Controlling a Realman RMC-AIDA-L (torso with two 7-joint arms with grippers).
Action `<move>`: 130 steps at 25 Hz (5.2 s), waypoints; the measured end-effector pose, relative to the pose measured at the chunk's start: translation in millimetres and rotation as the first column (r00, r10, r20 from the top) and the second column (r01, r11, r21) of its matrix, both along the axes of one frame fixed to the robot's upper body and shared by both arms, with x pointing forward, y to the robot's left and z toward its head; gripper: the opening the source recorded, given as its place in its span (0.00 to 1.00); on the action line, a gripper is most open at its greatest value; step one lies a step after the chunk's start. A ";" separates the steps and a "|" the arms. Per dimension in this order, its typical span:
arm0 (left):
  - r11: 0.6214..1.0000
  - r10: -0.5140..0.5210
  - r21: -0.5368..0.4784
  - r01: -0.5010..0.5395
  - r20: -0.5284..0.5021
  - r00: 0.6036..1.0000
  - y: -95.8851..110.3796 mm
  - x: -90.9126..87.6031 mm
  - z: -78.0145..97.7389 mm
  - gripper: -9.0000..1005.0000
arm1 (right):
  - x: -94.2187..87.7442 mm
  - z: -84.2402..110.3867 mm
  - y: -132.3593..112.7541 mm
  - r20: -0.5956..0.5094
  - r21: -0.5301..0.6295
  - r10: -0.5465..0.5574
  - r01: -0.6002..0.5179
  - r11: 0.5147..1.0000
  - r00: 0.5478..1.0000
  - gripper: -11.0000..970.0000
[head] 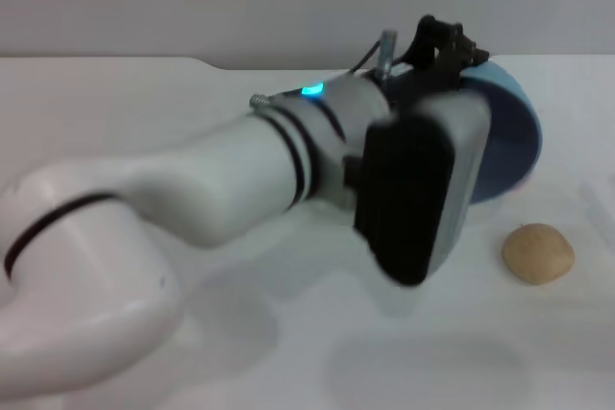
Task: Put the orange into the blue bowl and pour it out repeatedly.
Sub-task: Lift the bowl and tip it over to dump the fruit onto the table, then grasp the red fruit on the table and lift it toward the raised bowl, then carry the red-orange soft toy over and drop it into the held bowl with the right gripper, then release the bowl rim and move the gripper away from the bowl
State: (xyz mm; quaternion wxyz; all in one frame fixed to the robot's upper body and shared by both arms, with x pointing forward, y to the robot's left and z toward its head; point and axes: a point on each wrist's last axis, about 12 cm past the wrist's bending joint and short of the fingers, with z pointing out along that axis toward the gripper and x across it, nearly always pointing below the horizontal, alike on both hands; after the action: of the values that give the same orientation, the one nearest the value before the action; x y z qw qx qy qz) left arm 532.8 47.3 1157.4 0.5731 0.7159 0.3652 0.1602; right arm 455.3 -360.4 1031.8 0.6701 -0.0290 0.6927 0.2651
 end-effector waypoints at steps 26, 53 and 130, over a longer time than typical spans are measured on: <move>0.840 0.245 -0.374 -0.394 -0.386 0.889 66.5 43.0 1.0 0.01 | 11.2 3.0 1.6 -0.010 0.040 0.002 -0.001 0.999 1.000 0.53; 0.636 0.252 0.015 -0.771 -0.949 0.189 135.5 91.2 -16.4 0.01 | 90.0 25.9 91.9 -0.668 0.019 0.532 -0.703 0.711 0.520 0.53; 0.798 0.265 0.164 -0.580 -0.960 0.094 75.4 49.4 -44.4 0.01 | 100.3 102.8 68.9 -0.340 0.042 0.642 -0.671 0.740 0.687 0.50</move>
State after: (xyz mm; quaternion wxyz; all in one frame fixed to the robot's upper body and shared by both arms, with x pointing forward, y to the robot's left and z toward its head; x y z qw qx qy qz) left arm 582.2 122.7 1113.0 0.2418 0.4386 0.8423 -0.1991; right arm 555.6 -291.5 1134.6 0.4018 -0.2583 0.7496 0.4582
